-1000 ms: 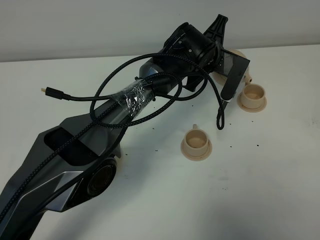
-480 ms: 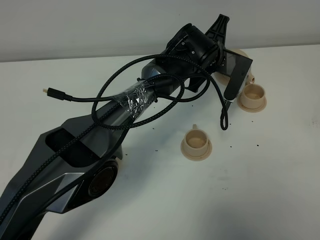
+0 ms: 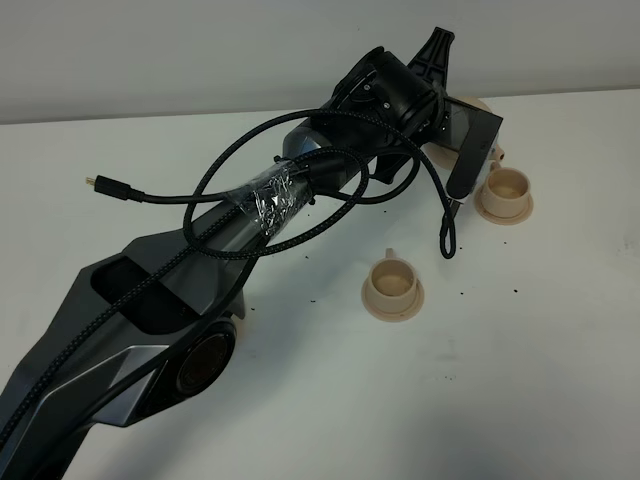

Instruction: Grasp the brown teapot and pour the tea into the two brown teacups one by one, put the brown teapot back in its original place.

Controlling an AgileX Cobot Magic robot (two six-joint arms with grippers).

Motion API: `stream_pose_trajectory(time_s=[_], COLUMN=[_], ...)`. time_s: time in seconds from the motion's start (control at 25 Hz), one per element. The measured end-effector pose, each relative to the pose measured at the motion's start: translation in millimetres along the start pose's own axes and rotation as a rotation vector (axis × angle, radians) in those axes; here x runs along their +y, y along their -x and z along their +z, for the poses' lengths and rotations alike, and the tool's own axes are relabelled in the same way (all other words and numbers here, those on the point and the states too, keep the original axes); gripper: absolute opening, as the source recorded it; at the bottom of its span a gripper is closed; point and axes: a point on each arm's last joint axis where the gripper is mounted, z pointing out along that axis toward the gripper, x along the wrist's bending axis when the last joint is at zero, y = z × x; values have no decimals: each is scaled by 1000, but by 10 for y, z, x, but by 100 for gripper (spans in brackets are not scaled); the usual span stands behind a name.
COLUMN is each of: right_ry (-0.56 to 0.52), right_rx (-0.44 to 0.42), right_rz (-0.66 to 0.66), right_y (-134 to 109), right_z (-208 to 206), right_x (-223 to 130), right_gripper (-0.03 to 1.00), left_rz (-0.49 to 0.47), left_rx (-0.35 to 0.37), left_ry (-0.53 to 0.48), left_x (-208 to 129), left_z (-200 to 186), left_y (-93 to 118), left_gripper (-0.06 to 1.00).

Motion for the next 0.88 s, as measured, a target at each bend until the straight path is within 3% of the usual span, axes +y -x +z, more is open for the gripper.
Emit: stream_pose_trajectory(time_s=[0.88], right_ry=[0], right_rx=[0], right_rz=[0], right_y=[0], right_z=[0], right_x=[0], right_gripper=[24], left_rz=[102], left_rx=[3], left_ry=[-13], left_x=[107], left_z=[84], left_y=[69], left_gripper=[12])
